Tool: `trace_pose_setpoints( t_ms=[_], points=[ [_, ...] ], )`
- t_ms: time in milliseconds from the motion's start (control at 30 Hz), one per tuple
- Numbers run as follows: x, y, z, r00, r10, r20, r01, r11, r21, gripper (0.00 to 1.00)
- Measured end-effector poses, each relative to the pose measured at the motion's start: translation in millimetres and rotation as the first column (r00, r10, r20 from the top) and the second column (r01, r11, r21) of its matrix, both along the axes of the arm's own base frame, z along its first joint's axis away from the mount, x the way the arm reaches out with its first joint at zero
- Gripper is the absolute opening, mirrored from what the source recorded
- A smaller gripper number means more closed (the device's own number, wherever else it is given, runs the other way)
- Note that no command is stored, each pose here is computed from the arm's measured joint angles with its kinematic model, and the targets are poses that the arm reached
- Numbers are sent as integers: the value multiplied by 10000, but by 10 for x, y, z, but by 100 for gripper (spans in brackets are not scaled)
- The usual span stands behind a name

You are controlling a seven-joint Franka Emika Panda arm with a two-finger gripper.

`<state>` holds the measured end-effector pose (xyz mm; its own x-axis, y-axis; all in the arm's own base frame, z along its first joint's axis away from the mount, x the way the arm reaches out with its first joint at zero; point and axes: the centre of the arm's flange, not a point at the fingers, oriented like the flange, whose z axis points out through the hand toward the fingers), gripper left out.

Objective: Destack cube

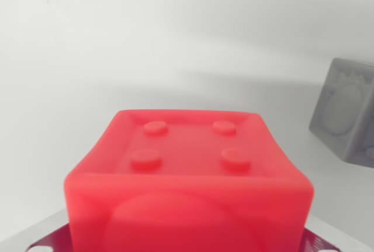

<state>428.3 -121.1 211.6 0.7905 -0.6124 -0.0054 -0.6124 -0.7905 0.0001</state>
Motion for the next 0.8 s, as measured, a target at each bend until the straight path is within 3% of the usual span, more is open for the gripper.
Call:
trace_pose_setpoints(
  t_ms=[800],
  points=[
    [-97, 451, -68, 9982, 592, -14, -592, 9982, -6, 0]
  ],
)
